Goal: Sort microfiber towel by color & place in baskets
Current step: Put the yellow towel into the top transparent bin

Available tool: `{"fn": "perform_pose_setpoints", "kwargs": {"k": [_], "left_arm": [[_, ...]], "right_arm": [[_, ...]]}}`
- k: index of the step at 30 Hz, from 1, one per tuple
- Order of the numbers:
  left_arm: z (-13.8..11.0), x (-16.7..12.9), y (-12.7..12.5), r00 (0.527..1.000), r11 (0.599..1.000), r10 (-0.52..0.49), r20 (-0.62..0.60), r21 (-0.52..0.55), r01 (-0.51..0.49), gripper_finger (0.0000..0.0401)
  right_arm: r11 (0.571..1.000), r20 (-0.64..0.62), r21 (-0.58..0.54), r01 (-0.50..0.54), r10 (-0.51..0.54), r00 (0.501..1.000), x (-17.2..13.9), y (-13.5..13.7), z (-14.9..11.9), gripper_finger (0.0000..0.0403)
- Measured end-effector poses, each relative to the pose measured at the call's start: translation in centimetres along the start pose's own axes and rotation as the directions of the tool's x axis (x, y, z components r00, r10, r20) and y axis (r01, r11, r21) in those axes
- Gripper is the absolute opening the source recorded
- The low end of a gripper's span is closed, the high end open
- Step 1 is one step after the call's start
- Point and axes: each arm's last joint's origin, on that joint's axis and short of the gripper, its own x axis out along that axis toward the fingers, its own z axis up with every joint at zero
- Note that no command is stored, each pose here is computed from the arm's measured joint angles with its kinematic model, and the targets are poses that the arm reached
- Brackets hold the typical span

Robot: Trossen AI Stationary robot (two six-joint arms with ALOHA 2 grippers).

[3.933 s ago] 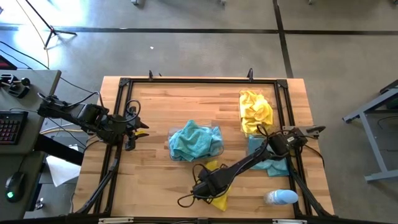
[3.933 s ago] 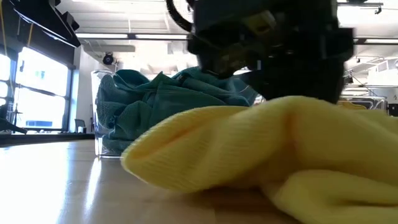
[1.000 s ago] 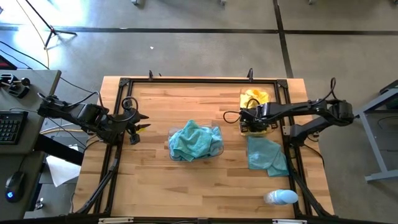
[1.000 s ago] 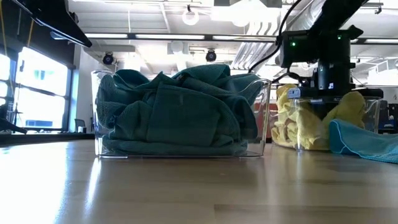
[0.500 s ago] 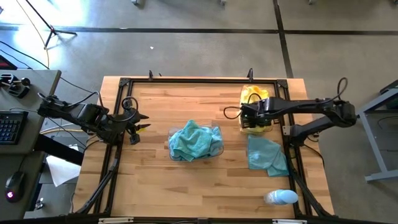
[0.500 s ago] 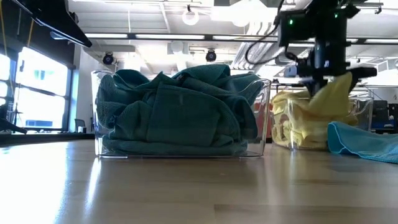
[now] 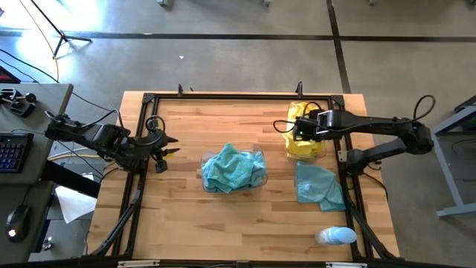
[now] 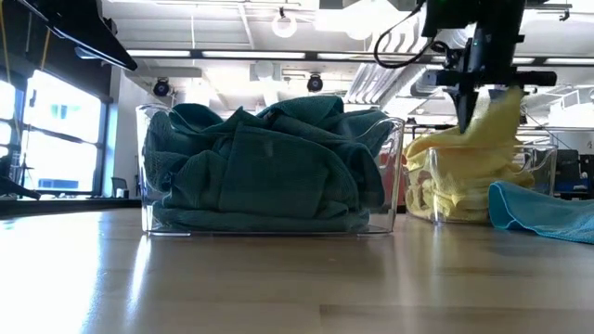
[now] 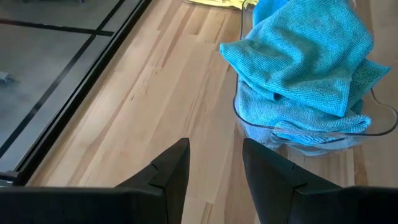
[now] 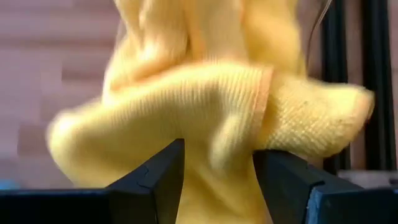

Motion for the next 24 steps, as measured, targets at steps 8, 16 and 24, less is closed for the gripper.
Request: {"fn": "perform_pose_setpoints", "kwargs": {"k": [8, 16, 24], "left_arm": [[0.0, 0.0, 0.0, 1.000, 1.000, 0.000, 0.000, -0.009, 0.000, 0.0135], [0.0, 0.0, 0.0, 1.000, 1.000, 0.000, 0.000, -0.009, 0.000, 0.0135], [0.0, 0.0, 0.0, 1.000, 1.000, 0.000, 0.001, -0.010, 0.000, 0.0135]], "right_arm": [[0.999, 0.185, 0.043, -0.009, 0.001, 0.983, 0.7, 0.5, -0.6, 0.0183], [0.999, 0.069, -0.021, -0.031, 0.032, 0.997, 0.4, 0.6, -0.9, 0.0183], [0.992, -0.094, 0.002, -0.123, 0.122, 0.988, -0.9, 1.1, -0.7, 0.0183]]}}
